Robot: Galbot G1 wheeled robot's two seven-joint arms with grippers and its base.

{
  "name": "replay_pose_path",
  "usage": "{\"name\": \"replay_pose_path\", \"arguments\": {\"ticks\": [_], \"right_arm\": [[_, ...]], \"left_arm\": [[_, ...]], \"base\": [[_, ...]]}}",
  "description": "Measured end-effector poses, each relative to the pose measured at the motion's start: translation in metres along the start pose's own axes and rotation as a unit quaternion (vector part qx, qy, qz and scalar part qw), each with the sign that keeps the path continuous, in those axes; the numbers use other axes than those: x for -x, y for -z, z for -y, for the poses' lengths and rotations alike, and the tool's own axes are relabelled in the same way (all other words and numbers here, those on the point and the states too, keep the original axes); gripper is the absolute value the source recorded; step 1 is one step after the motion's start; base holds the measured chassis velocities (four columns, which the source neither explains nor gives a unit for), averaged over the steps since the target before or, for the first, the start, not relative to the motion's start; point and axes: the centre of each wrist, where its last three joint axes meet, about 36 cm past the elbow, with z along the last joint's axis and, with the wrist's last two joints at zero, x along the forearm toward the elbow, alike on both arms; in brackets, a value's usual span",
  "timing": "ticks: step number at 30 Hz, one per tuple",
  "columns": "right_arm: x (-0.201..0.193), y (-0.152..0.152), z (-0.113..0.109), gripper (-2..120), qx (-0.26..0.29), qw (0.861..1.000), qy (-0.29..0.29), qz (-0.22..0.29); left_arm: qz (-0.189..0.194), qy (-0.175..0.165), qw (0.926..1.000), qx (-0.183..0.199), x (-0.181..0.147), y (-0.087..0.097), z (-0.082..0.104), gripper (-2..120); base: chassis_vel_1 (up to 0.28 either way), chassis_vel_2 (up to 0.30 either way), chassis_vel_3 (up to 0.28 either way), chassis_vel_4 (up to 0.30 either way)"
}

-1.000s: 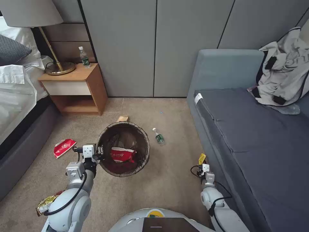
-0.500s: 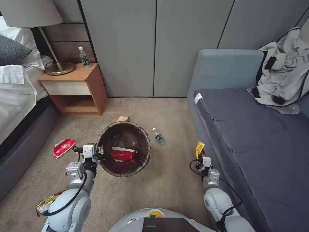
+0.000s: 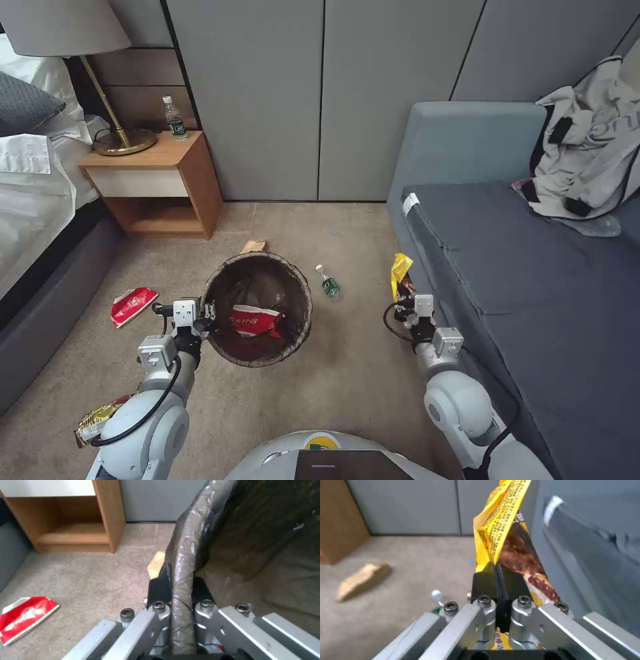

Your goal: Pick up the trash bin, then pick up the garbage from the floor and place it into the trash bin.

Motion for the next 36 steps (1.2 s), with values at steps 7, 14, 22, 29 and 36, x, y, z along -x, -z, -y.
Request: {"name": "replay_pose_path", "arguments": {"ticks": [7, 14, 22, 29, 36], "right_arm": [[-0.008, 0.055, -0.006, 0, 0.02, 0.997, 0.058, 0.042], [-0.006, 0.091, -0.02, 0, 0.045, 0.988, 0.134, 0.063], [0.009, 0.126, -0.026, 0, 0.041, 0.97, 0.227, 0.075], [0.016, 0.148, -0.035, 0, 0.028, 0.949, 0.303, 0.079], [0.014, 0.146, -0.054, 0, 0.026, 0.928, 0.364, 0.066]], "left_arm": [[-0.005, -0.001, 1.0, 0.002, 0.001, -0.002, 0.001, 0], [-0.006, -0.005, 1.0, 0.005, 0.002, -0.002, 0.001, 0], [-0.008, -0.004, 0.9999, 0.006, 0.002, -0.003, 0.001, 0], [-0.01, -0.004, 0.9999, 0.007, 0.003, -0.004, 0.0, 0], [-0.013, -0.007, 0.9999, 0.008, 0.004, -0.005, 0.001, 0]], "base": [[0.0, 0.0, 0.0, 0.0], [0.0, 0.0, 0.0, 0.0], [0.0, 0.0, 0.0, 0.0], [0.0, 0.0, 0.0, 0.0], [0.0, 0.0, 0.0, 0.0]]}}
